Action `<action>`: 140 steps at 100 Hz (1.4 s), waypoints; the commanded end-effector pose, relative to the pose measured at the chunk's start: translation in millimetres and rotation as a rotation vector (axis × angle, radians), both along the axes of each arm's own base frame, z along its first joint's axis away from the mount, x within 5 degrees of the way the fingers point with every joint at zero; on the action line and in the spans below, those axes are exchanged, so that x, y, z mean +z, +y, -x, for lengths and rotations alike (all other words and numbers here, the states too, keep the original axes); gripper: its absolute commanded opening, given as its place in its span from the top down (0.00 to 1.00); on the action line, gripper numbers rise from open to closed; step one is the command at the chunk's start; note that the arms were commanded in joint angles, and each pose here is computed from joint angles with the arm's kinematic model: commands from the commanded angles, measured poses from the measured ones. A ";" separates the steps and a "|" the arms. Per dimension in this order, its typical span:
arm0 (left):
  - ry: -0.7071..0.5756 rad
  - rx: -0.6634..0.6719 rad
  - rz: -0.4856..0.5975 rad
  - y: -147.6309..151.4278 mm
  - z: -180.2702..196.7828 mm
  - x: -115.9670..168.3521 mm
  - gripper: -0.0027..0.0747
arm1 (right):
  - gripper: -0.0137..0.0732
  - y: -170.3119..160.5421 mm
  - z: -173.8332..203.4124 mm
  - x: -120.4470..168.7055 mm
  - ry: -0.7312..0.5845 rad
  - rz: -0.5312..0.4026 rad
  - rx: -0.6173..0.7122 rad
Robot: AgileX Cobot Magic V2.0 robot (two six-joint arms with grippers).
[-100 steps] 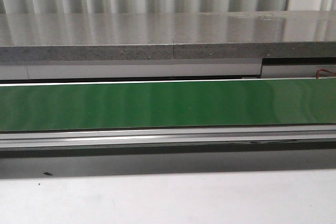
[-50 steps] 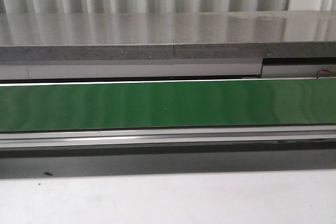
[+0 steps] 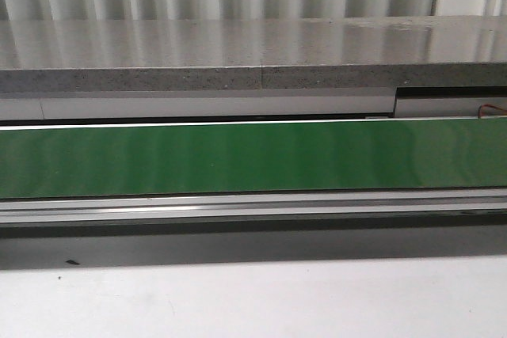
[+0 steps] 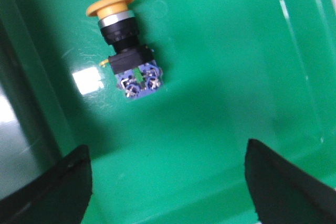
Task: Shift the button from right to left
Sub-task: 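Lower the right gripper and close it on the push button's blue base, then carry the button onto the conveyor belt end and open the right gripper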
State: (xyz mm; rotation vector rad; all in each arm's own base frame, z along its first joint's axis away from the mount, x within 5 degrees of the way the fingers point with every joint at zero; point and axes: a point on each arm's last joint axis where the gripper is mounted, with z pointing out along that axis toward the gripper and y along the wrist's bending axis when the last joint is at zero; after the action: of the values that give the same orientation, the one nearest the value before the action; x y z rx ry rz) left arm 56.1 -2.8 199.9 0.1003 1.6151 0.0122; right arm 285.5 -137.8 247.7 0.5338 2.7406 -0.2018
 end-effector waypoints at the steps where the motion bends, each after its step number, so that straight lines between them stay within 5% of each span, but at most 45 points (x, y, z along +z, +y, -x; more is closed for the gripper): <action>1: -0.073 -0.001 0.015 -0.2 0.7 -3.7 0.99 | 0.16 -8.9 -12.1 9.4 -0.035 0.053 0.041; 77: -0.073 -0.001 0.015 -0.2 0.7 -3.7 0.99 | 0.16 -28.2 -67.6 -62.7 0.106 -0.021 0.177; 86: -0.073 -0.001 0.015 -0.2 0.7 -3.7 0.99 | 0.24 -28.7 -68.8 -65.0 0.104 -0.019 0.183; 106: -0.073 -0.001 0.015 -0.2 0.7 -3.7 0.99 | 0.61 -29.1 -69.8 -64.7 0.093 -0.013 0.183; 121: -0.073 -0.001 0.015 -0.2 0.7 -3.7 0.99 | 0.63 -26.0 -68.7 -55.6 0.079 -0.007 0.187; 140: -0.073 -0.001 0.015 -0.2 0.7 -3.7 0.99 | 0.63 -5.4 -60.0 -9.9 0.014 0.018 0.197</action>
State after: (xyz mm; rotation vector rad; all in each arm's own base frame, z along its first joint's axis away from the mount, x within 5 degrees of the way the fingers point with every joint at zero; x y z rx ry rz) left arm 56.1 -2.8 199.9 0.1003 1.6151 0.0122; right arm 349.6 -152.4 183.5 0.2745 2.9142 -0.1274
